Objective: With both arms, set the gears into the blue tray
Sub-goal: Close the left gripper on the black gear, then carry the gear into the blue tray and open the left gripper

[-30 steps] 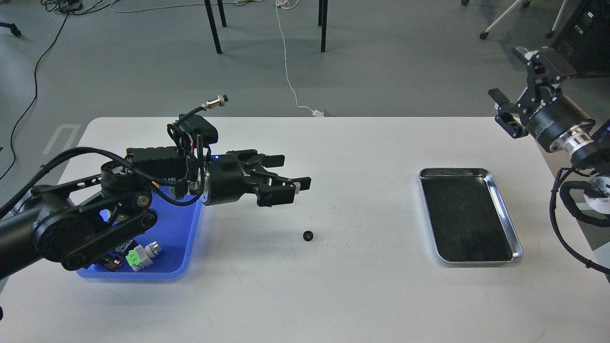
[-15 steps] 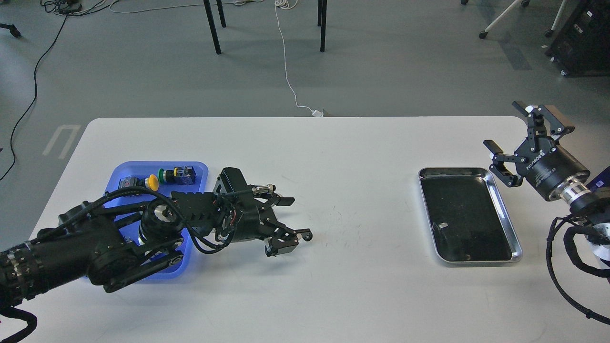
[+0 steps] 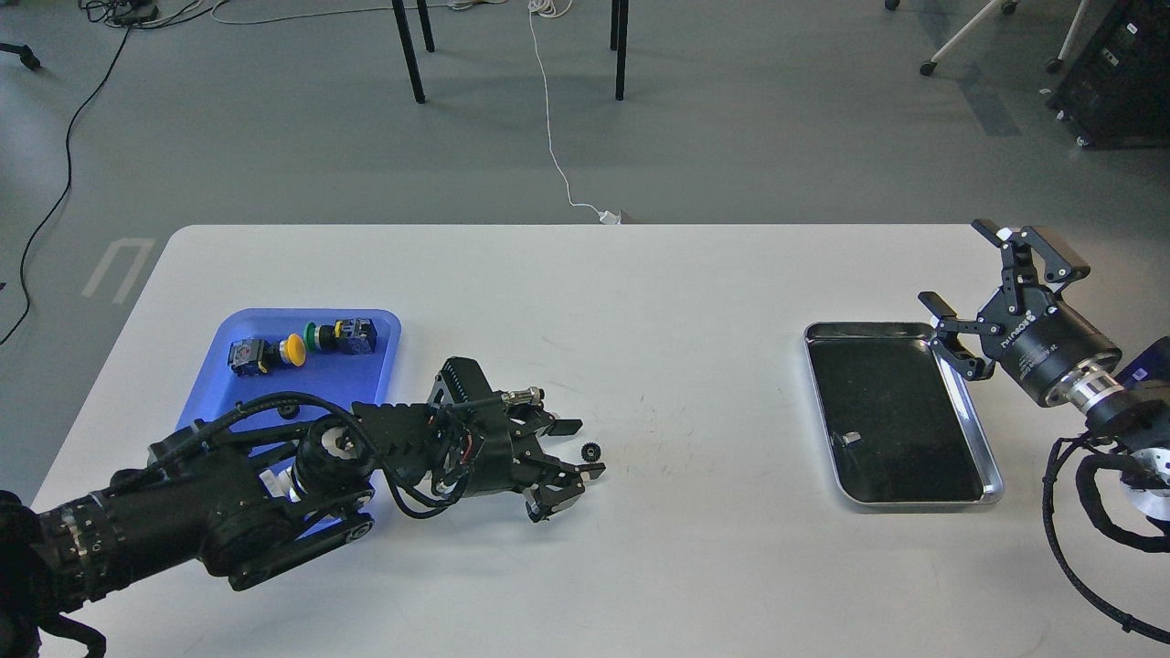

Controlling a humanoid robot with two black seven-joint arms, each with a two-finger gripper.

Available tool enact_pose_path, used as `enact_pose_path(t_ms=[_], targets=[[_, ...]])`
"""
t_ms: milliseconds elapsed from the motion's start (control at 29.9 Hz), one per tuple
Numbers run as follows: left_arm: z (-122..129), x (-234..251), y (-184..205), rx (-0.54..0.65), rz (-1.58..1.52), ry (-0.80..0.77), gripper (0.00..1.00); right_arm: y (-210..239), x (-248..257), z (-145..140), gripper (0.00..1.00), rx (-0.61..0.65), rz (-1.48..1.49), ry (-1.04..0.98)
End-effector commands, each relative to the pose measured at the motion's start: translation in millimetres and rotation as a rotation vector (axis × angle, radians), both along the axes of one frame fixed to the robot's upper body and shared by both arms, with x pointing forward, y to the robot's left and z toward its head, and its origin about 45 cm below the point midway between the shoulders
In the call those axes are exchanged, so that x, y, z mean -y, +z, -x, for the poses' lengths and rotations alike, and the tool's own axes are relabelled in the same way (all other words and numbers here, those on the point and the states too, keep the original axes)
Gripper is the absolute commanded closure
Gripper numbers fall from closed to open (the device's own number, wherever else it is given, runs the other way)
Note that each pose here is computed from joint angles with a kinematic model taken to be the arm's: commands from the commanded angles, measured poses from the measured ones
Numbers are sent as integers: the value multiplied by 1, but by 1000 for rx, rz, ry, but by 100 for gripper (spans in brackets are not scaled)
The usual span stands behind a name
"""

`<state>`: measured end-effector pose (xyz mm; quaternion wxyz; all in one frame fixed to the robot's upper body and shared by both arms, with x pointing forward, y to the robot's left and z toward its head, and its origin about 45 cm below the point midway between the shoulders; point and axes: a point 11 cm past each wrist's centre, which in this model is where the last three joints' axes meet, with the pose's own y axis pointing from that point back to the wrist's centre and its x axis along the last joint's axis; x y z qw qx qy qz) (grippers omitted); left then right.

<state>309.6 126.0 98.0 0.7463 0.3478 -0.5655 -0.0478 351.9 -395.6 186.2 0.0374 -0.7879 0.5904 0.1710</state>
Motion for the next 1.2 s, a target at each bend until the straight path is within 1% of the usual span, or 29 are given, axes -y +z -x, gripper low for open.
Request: enact_pose_path(t_ms=[0, 134, 268, 468, 602, 803, 1037, 1104, 1171], targets=[[1, 1, -2, -3, 1, 2, 47, 0, -1, 0, 4, 1, -4, -1], [1, -3, -6, -8, -7, 17, 54, 3, 1, -2, 4, 12, -10, -8], [0, -8, -9, -12, -18, 31, 69, 7, -1, -4, 4, 24, -19, -9], [0, -10, -9, -10, -17, 33, 78, 11, 0, -6, 4, 36, -25, -14], [-3, -14, -8, -5, -20, 42, 88, 11, 1, -6, 4, 36, -23, -17], [-16, -25, 7, 47, 16, 76, 89, 14, 1, -7, 4, 45, -26, -20], [-25, -45, 19, 88, 20, 103, 89, 17, 2, -10, 4, 59, -34, -26], [-28, -55, 28, 110, 24, 113, 89, 18, 2, -10, 4, 62, -35, -28], [-33, -78, 45, 148, 31, 137, 89, 20, 3, -11, 4, 67, -34, -31]])
